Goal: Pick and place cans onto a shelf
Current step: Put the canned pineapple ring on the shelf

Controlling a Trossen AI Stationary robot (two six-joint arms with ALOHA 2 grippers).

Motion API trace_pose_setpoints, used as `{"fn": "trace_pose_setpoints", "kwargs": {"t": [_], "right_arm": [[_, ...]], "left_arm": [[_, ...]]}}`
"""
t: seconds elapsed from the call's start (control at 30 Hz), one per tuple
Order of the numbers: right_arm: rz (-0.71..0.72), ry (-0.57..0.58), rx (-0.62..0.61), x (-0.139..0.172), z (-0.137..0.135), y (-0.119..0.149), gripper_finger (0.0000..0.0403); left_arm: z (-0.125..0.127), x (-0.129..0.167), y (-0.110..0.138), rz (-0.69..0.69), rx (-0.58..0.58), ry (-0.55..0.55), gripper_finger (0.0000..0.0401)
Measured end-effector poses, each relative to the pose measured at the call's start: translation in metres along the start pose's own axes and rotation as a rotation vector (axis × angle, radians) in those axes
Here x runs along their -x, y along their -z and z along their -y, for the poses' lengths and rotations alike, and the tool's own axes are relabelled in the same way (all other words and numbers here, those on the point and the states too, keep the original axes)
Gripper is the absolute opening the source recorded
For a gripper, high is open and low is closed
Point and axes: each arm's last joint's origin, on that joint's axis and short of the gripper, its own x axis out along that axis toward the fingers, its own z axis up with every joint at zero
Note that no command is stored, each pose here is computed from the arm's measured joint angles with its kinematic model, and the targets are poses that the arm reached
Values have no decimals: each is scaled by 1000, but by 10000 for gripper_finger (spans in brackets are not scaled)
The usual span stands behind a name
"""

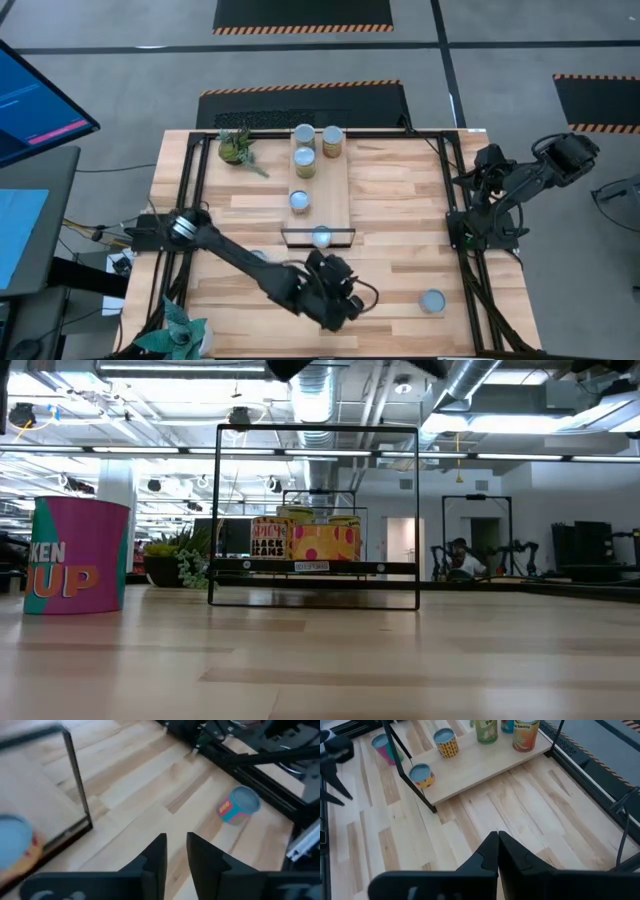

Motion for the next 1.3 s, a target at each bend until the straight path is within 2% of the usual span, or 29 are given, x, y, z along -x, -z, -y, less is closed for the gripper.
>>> {"fn": "trace_pose_setpoints", "kwargs": {"t": [0.13,0.23,0.33,0.47,0.7,0.83,1.0,1.3], "right_arm": [[-2,-2,0,0,0,0,21],[-3,-2,0,0,0,0,19],[-3,-2,0,0,0,0,19],[-1,-1,0,0,0,0,23],[5,4,13,0,0,0,19],[7,8,26,0,0,0,18],[14,14,25,0,1,0,23],[16,15,25,0,1,0,18]], "left_arm": [[8,-1,25,-26,15,-103,28],[10,9,38,5,52,-183,5],[10,16,50,27,73,-231,4],[7,7,65,20,60,-273,1],[-1,-3,67,159,146,-306,0],[-2,-4,82,237,203,-272,0],[-6,-8,96,239,231,-263,0],[-26,-38,97,298,244,-326,0]]}}
